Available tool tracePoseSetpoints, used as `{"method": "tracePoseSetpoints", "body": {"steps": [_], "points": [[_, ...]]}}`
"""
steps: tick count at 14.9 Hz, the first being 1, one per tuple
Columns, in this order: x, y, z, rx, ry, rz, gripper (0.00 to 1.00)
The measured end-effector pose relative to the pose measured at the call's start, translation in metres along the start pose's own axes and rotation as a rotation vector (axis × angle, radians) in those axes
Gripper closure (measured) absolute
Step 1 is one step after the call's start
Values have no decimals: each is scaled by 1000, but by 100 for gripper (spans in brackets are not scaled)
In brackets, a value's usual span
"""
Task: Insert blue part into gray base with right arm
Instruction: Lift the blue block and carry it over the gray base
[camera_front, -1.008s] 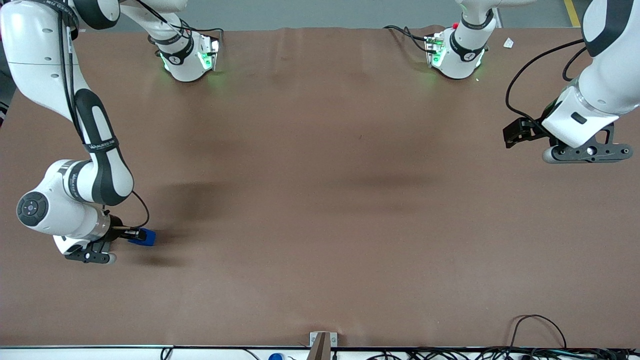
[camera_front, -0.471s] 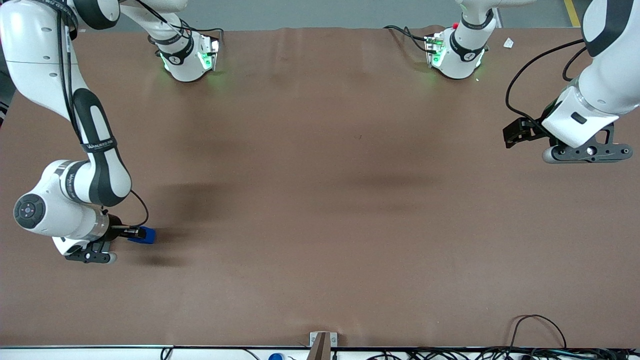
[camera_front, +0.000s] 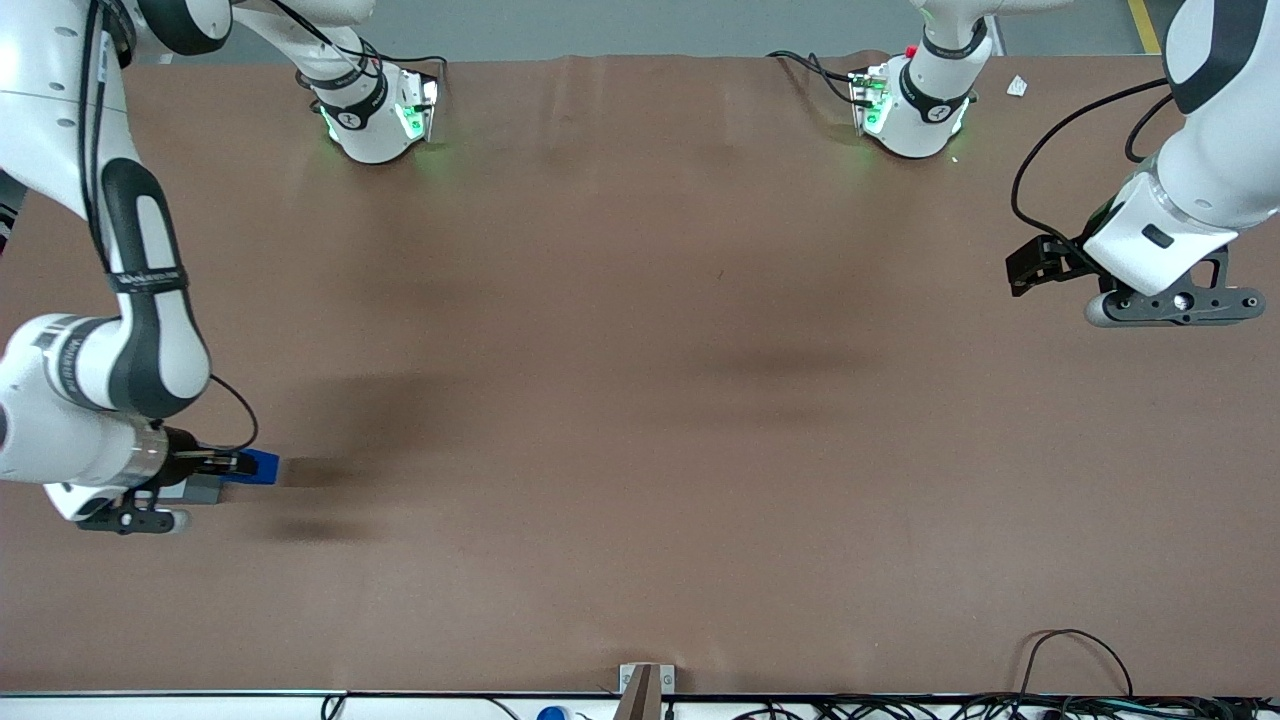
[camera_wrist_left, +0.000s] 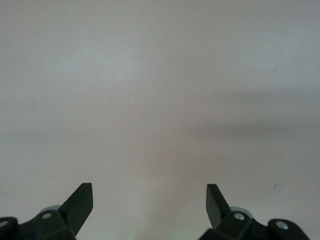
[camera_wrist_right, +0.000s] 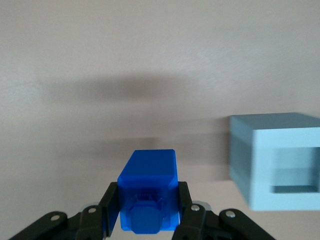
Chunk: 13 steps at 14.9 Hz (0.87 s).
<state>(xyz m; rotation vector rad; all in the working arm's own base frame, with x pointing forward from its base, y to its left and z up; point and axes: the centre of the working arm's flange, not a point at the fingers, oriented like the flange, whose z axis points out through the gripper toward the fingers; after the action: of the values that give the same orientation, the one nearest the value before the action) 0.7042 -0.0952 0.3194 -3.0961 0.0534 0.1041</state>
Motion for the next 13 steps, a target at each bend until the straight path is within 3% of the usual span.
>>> {"method": "tracePoseSetpoints", "body": {"steps": [4,9,13], "points": [[-8,48,-39,1,20,2,49],[-20,108,-34,7,15,73,49],[-19,132,-21,-4,53,68,49]]}}
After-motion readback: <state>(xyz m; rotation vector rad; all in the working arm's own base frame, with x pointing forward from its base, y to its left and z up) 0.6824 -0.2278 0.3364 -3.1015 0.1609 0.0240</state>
